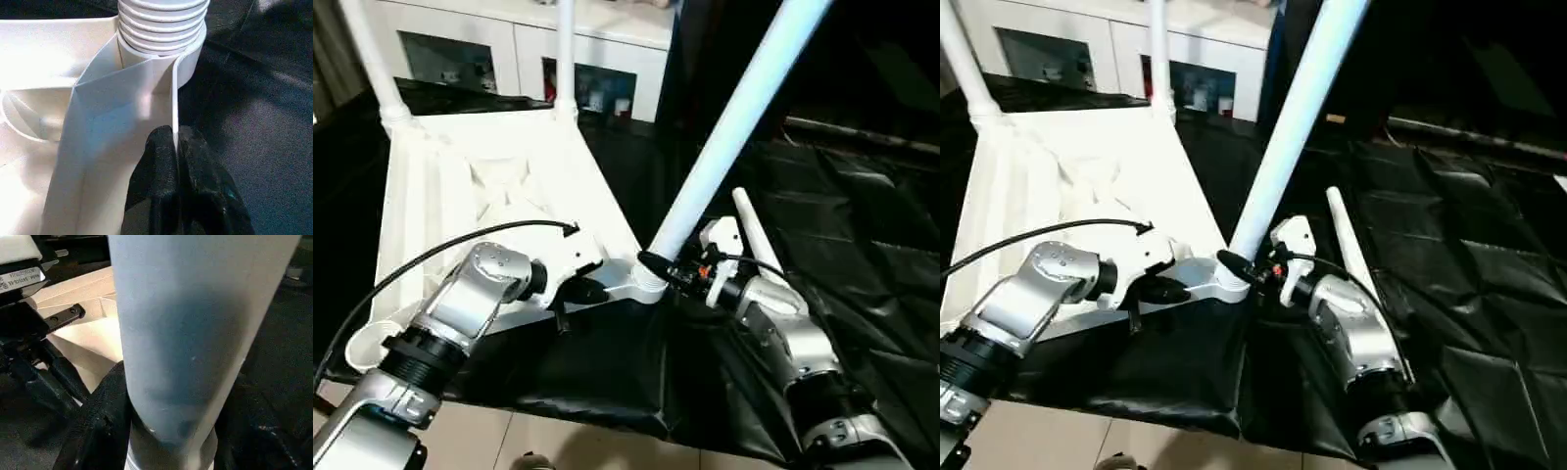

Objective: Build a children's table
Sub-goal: Insert table leg to table base

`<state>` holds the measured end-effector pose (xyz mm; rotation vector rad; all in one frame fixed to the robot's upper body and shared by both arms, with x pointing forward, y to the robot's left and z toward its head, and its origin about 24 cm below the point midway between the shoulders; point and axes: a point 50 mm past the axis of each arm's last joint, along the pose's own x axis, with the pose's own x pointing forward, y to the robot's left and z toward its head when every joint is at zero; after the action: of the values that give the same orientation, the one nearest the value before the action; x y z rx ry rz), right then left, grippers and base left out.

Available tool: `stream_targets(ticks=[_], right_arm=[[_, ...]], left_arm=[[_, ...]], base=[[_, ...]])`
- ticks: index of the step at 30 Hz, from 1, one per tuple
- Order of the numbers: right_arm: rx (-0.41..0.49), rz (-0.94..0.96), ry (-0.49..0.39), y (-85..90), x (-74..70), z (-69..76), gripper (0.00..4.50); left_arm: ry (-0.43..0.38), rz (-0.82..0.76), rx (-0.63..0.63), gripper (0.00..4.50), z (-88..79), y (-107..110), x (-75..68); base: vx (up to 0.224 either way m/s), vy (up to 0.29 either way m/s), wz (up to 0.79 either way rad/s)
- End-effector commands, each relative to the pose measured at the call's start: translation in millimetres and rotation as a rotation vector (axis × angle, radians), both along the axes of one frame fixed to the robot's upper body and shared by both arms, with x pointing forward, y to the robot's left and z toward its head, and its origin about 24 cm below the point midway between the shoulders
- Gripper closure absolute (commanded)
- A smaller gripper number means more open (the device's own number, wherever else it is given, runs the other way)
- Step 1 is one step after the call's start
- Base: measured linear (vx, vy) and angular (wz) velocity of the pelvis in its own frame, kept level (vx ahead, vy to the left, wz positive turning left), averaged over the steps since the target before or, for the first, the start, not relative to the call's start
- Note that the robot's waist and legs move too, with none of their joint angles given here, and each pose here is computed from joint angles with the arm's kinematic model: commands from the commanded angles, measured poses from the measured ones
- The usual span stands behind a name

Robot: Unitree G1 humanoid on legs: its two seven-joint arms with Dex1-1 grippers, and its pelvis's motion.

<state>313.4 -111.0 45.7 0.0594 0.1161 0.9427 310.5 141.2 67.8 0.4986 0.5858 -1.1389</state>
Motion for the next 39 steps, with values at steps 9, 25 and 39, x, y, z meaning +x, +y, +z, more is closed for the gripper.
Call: stream_targets(ticks=[9,25,39], right_arm=[[-0.139,0.150,0.242,-3.5,-8.3,-36.8,2.62],[-0.153,0.310,0.285,-12.1,-31.2,-53.3,2.62],[-0.139,-0.046,0.251,-15.7,-3.6,-51.7,2.62]], left_arm=[[0.026,-0.176,-0.052,4.50,-1.9,-15,-20.9],[0.021,-0.360,-0.054,4.50,6.1,-14,-26.3],[-0.020,-0.187,-0.045,4.50,6.5,-12,-8.8]], base=[[0.000,0.000,0.00],[0.000,0.000,0.00],[0.000,0.000,0.00]])
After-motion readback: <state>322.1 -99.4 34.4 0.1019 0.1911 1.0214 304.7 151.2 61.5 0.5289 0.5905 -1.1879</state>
